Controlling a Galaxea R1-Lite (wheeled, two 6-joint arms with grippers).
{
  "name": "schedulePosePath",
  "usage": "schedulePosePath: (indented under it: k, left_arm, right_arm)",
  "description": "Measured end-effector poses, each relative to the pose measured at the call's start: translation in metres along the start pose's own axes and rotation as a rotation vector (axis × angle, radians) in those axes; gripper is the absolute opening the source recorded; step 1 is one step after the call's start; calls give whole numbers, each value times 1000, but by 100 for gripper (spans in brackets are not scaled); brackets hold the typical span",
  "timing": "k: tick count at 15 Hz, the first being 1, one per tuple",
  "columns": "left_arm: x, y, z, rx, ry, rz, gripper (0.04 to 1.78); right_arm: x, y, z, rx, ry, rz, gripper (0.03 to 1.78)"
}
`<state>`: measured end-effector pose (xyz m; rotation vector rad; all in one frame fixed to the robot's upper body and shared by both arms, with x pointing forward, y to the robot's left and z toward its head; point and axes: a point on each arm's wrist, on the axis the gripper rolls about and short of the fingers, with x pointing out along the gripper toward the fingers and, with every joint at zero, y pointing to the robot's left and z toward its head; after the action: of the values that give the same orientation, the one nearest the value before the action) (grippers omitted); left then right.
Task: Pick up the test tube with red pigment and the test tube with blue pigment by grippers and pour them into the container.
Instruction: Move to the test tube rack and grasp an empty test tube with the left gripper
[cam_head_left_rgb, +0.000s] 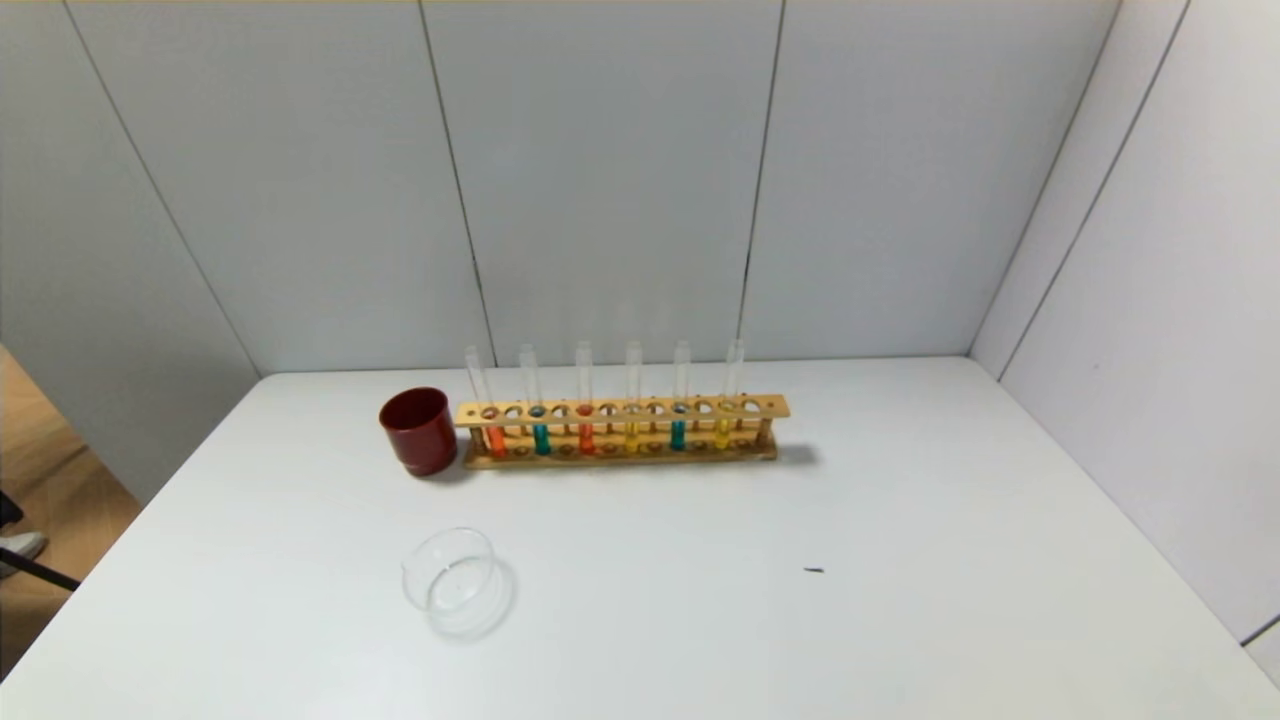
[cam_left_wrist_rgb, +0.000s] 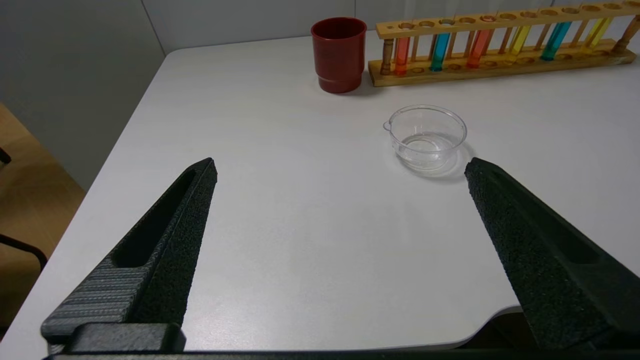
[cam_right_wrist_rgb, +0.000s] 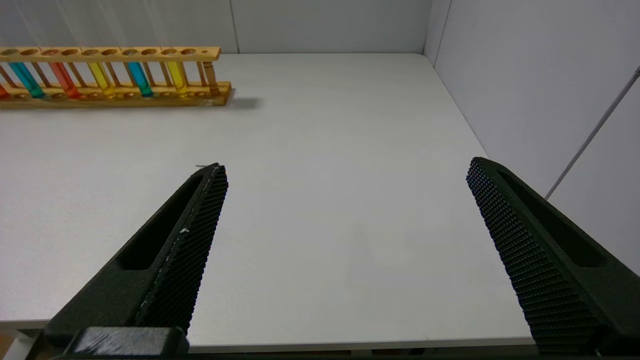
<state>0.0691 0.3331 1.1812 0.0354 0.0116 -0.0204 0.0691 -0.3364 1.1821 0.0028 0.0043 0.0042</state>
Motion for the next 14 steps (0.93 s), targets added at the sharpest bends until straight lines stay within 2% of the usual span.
schedulePosePath:
  k: [10, 14]
  left_arm:
    - [-1, 0, 2, 32, -8, -12, 175]
    - [-16, -1, 41, 44, -51, -112, 175]
  right_arm:
    - [0, 0, 0, 0, 0, 0, 175]
    - [0, 0, 0, 0, 0, 0, 175]
